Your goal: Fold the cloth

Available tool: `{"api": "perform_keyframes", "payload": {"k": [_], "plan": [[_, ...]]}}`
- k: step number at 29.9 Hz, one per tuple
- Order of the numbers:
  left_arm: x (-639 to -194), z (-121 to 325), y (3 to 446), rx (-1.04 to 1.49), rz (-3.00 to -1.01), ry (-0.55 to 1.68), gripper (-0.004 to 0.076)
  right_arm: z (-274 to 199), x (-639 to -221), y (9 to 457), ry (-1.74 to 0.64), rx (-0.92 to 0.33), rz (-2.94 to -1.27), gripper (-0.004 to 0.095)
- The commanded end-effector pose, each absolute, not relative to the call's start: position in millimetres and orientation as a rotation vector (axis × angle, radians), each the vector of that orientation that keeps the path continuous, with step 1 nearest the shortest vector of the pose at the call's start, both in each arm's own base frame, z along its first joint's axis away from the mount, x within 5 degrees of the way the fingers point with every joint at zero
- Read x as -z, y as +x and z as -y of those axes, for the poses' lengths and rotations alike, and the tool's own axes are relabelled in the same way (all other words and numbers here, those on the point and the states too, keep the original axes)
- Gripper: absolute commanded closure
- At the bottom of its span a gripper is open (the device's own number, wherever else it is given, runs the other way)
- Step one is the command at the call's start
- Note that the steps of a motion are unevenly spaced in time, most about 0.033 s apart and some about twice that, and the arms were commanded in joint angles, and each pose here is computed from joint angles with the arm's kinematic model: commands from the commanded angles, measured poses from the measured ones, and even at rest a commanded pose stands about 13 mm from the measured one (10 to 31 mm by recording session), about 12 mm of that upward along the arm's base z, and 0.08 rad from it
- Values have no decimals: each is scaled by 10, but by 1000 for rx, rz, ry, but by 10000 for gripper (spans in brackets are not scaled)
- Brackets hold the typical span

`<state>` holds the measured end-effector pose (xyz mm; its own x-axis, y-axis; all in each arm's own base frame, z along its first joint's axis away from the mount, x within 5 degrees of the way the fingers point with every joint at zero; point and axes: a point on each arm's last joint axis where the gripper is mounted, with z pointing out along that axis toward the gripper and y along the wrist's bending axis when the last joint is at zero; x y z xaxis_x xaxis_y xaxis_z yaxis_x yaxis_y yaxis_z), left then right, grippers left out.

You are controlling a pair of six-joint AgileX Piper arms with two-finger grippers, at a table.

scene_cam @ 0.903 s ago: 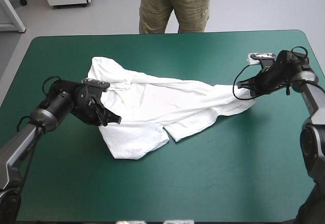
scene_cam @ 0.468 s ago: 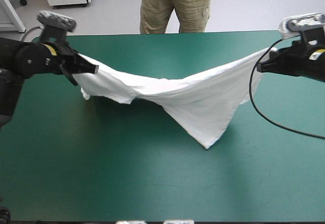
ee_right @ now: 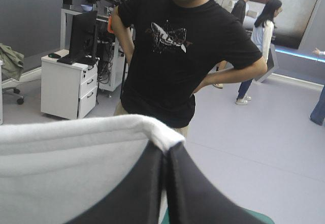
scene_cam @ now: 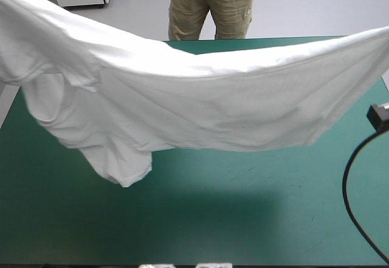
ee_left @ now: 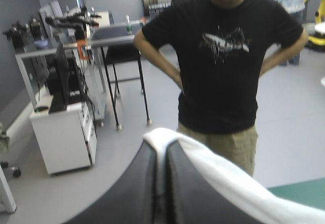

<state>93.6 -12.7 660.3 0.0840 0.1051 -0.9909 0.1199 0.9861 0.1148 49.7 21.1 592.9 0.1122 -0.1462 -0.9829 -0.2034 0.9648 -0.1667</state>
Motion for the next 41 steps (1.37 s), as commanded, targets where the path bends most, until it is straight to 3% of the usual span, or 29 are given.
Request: {"api": "perform_keyframes", "payload": {"k": [1,7,11,16,24,30,35,38,41], "plan": [[-6670,-28,471,2,-1416,146,733,-222,-6097,206,-292,-19,-1338,912],[-6633,-83,445,-50,-1437,119,733,-240,-6094,141,-319,-26,-1383,911],[-6429,59,928,-71,-1601,168,733,-229,-5902,500,-311,-61,-1524,911],[-5961,289,1729,-111,-1847,245,733,-205,-5382,1284,-299,-120,-1791,912],[-4812,725,3245,-181,-2162,385,733,-122,-4288,2638,-236,-150,-2105,912],[-4056,924,4100,-260,-2282,413,733,-65,-3584,3647,-210,-144,-2245,925],[-3800,935,4508,-353,-2285,354,733,-52,-3092,4338,-232,-169,-2364,916],[-3730,914,4624,-348,-2289,330,733,-55,-2980,4632,-253,-186,-2389,824],[-3724,855,4648,-352,-2289,314,733,-58,-2959,4830,-268,-194,-2383,629]]}}
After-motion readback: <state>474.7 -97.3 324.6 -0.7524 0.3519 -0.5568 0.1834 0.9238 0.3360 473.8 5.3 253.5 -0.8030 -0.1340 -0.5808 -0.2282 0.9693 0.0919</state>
